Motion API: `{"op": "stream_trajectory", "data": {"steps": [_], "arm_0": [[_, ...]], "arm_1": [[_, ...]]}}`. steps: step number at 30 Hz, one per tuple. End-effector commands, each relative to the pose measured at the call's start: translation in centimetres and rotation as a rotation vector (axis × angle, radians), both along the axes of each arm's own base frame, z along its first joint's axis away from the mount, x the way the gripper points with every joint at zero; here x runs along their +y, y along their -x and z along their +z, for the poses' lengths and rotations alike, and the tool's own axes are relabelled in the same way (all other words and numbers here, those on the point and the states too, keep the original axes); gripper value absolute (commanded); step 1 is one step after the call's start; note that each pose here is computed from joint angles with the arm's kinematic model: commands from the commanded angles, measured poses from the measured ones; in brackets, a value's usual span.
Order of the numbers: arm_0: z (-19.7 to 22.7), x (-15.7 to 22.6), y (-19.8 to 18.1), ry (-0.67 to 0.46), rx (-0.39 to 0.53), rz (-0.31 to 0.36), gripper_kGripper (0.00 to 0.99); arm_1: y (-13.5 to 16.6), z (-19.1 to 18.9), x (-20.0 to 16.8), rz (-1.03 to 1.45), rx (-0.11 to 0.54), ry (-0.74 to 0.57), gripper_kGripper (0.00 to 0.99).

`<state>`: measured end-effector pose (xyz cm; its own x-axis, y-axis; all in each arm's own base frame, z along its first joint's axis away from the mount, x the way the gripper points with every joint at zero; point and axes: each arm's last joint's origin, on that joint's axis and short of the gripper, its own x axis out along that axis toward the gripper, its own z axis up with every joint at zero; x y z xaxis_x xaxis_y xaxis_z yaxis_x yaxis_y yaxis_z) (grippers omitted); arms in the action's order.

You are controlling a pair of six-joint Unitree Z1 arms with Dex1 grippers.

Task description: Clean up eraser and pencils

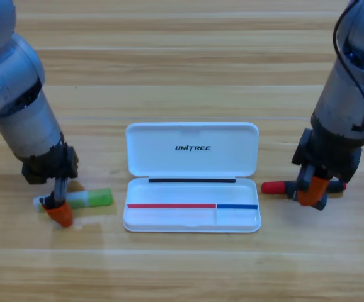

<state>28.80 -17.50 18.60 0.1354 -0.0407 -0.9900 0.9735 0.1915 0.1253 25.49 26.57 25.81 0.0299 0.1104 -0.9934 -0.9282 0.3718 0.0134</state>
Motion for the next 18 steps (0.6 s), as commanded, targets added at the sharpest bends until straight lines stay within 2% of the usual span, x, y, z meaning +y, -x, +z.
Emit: {"op": "stream_trajectory", "data": {"steps": [1,3,4,7,10,18], "arm_0": [[-2.6,-0.7,0.3,-0.036,0.068,-0.033,0.787],[-2.7,-0.7,0.1,-0.046,0.073,-0.048,0.635],[-2.8,-0.7,0.1,-0.049,0.075,-0.062,0.52],[-2.7,-0.9,-0.2,-0.049,0.067,-0.078,0.006],[-1.9,-0.8,-0.1,-0.039,0.045,-0.058,0.0],[1.3,-0.7,0.0,-0.041,0.023,-0.072,0.0]], "arm_1": [[0.1,-2.5,2.9,0.194,0.029,0.038,0.0],[-0.2,-2.7,3.6,0.237,0.008,0.05,0.0],[-0.4,-2.8,4.0,0.252,0.003,0.05,0.0],[-0.7,-3.3,5.1,0.299,-0.005,0.049,0.0],[-0.9,-3.7,6.0,0.318,-0.008,0.047,0.0],[-0.6,-4.5,7.9,0.364,-0.009,0.046,0.0]]}}
